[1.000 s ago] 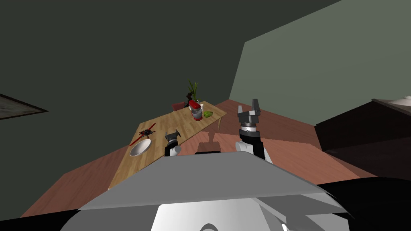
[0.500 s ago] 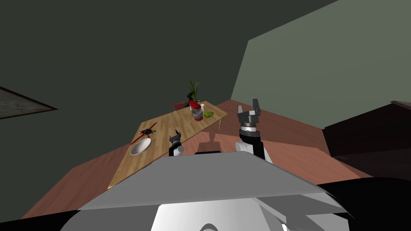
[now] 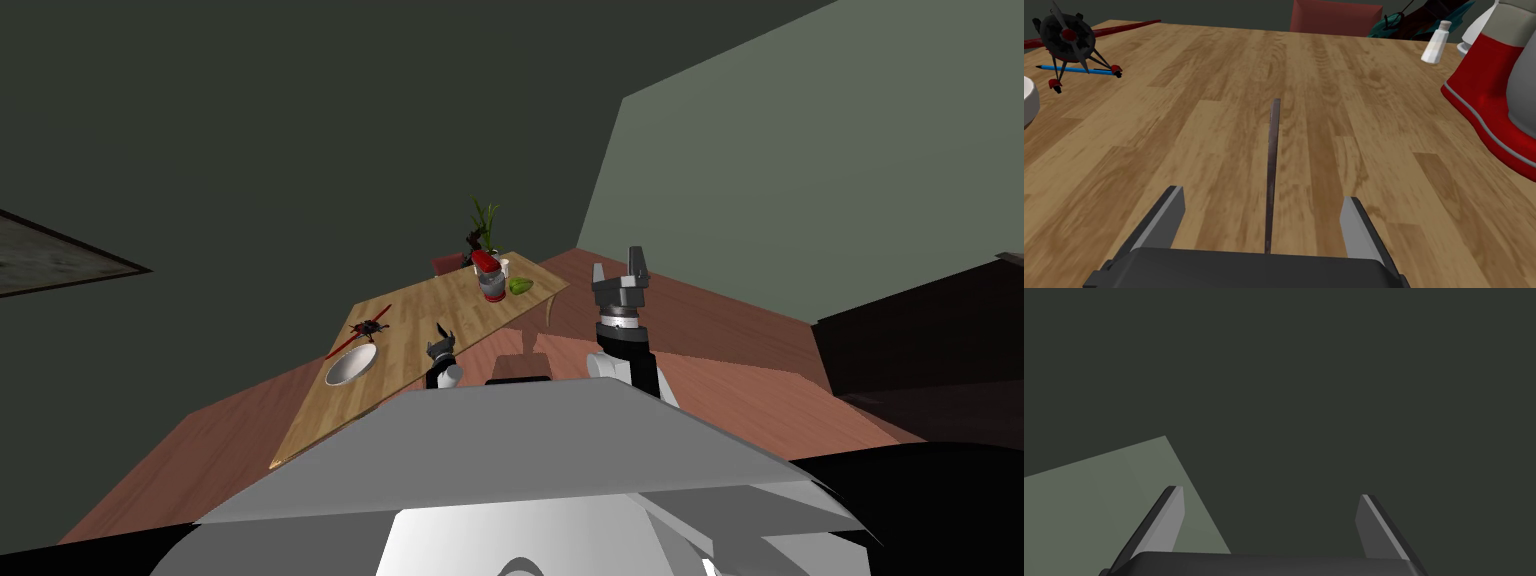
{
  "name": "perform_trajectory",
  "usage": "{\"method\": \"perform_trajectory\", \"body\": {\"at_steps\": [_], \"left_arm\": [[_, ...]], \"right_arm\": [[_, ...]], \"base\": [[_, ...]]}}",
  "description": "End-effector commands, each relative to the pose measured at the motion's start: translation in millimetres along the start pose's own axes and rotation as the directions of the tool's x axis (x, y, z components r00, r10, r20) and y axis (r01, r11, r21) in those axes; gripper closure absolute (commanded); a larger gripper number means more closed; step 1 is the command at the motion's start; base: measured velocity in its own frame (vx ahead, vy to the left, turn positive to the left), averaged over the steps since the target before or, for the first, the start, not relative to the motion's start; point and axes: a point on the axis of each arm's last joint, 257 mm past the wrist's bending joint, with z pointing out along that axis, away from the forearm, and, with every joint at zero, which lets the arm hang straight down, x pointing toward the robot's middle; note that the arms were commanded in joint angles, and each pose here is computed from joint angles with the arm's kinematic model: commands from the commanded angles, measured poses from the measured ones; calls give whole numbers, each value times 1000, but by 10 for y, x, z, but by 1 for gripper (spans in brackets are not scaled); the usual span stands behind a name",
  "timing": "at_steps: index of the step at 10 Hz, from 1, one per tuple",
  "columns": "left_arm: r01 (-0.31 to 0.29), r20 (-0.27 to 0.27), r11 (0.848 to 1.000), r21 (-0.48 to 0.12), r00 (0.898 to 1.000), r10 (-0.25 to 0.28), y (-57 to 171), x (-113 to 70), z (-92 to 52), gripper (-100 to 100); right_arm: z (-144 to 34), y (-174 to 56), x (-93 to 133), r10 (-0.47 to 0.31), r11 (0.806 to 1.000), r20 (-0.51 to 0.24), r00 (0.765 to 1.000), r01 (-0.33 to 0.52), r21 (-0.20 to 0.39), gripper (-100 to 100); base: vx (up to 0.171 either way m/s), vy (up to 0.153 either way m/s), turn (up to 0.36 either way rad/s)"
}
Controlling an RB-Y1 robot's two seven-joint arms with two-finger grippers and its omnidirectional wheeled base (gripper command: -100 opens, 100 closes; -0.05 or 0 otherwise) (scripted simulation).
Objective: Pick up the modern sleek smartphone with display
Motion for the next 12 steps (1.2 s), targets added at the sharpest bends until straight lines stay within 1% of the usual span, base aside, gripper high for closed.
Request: {"method": "perform_trajectory", "body": {"at_steps": [1,5,6,7,11,12], "left_arm": [[0,0,1000,0,1000,0,0,0,0,100],[0,0,1000,0,1000,0,0,0,0,100],[0,0,1000,0,1000,0,0,0,0,0],[-28,-17,1000,-1,999,28,-103,70,67,-100],[-94,-56,996,-6,994,94,-316,263,227,-100],[-113,-68,994,-9,991,112,-362,331,277,-100]], "right_arm": [[0,0,0,0,1000,0,1000,0,0,0],[0,0,0,0,1000,0,1000,0,0,0],[0,0,0,0,1000,0,1000,0,0,0],[0,0,0,0,1000,0,1000,0,0,0],[0,0,0,0,1000,0,1000,0,0,0],[0,0,0,0,1000,0,1000,0,0,0]], "base": [[0,0,0],[0,0,0],[0,0,0],[1,-11,-8],[3,-24,-6],[3,-35,-8]]}}
